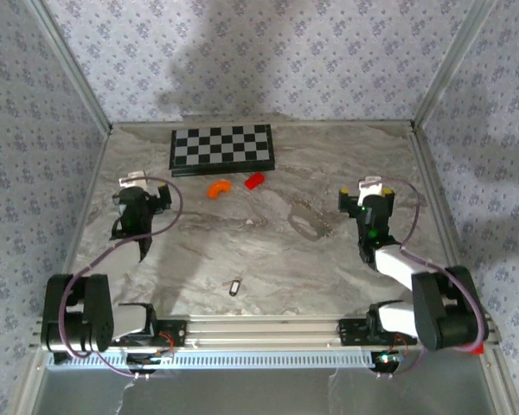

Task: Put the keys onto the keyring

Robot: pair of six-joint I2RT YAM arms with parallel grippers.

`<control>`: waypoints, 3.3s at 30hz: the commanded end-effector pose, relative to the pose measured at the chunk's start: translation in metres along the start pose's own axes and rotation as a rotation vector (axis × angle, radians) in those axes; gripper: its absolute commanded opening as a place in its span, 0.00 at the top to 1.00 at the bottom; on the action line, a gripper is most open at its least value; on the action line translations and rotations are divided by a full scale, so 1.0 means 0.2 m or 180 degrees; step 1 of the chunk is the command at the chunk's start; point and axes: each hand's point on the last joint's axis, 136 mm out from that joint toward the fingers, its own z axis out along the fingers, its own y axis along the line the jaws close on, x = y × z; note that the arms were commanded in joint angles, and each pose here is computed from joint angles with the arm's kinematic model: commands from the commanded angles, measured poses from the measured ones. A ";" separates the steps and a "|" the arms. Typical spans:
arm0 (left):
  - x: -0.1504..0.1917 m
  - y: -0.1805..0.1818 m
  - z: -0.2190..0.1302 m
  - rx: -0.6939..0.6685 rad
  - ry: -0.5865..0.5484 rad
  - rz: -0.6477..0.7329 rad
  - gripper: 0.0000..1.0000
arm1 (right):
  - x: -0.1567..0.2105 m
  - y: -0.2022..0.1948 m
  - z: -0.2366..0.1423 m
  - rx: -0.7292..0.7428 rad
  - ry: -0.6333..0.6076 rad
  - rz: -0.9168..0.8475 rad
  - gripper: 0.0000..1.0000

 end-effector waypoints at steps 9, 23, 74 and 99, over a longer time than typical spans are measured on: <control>0.12 -0.55 -0.33 0.1342 0.1261 -0.0541 0.00 | -0.05 0.12 -0.21 -0.0314 0.1152 0.0221 0.00; 0.26 -1.31 -0.72 0.2967 0.1628 -0.0062 0.05 | 0.27 0.44 -0.20 -0.1140 0.2255 0.0281 0.03; 0.40 -1.56 -0.85 0.3253 0.1608 0.0364 0.16 | 0.54 0.55 -0.30 -0.0631 0.2606 -0.0414 0.73; 0.39 -1.56 -0.85 0.3251 0.1579 0.0389 0.16 | 0.58 0.56 -0.26 -0.0448 0.2635 -0.0649 0.71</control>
